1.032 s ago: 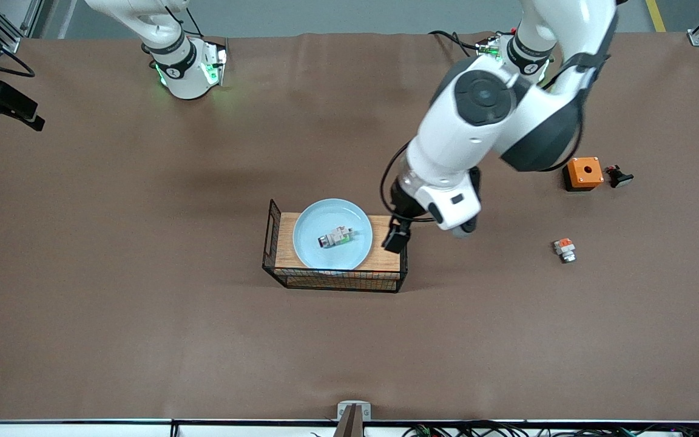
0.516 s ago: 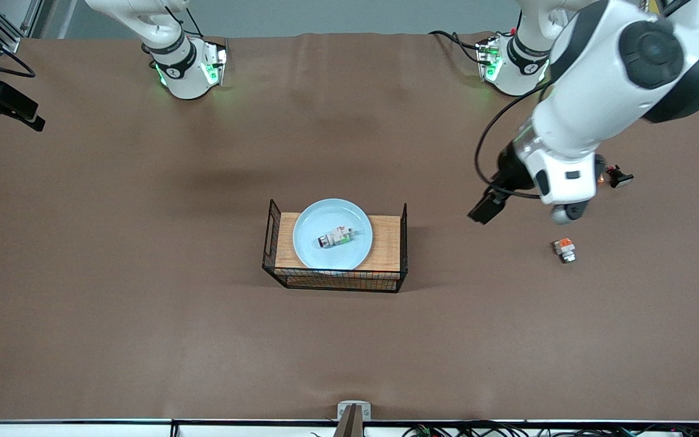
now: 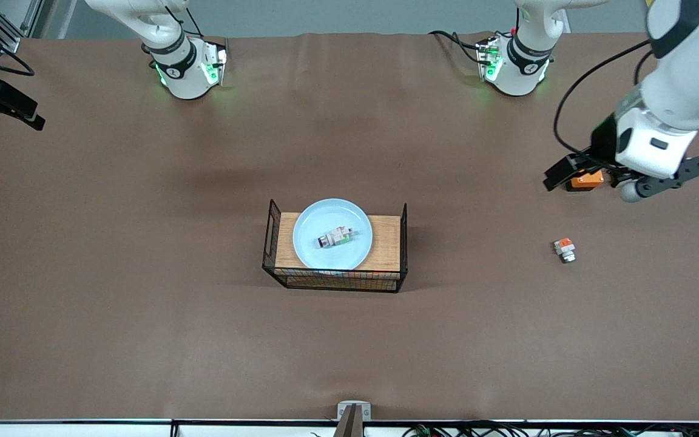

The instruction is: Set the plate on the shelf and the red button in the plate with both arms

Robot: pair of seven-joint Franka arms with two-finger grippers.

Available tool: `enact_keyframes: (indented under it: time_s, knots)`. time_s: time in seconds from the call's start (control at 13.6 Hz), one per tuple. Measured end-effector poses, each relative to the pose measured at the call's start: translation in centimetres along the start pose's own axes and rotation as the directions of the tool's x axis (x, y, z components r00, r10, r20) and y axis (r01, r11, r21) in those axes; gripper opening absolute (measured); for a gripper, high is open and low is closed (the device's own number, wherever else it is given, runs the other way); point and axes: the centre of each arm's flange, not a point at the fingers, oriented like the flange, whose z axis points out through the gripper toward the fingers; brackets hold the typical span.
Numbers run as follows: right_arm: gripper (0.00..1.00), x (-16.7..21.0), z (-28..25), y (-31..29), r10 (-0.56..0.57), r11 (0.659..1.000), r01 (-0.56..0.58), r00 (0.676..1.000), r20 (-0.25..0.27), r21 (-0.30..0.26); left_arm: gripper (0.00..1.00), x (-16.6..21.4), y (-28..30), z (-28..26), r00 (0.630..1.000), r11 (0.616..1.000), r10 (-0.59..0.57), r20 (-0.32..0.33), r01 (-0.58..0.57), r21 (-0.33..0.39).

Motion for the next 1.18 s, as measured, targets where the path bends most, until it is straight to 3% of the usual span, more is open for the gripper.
enact_keyframes:
  time_s: [0.44,0.88,1.18]
  knots:
    - [1.00,0.1,-0.1,-0.3,-0.035,0.999,0.035,0.999,-0.006,0.024,1.00,2.8,-5.9,-0.7,0.989,0.988,0.149,-0.020,-0.148,0.047]
    - [1.00,0.1,-0.1,-0.2,-0.046,0.999,0.046,0.999,-0.007,0.019,1.00,5.0,-8.3,-1.8,0.973,0.980,0.198,-0.118,-0.195,0.037]
    - [1.00,0.1,-0.1,0.0,-0.047,0.999,0.047,0.999,-0.008,0.010,1.00,5.5,-8.0,-1.5,0.969,0.979,0.204,-0.137,-0.201,0.032]
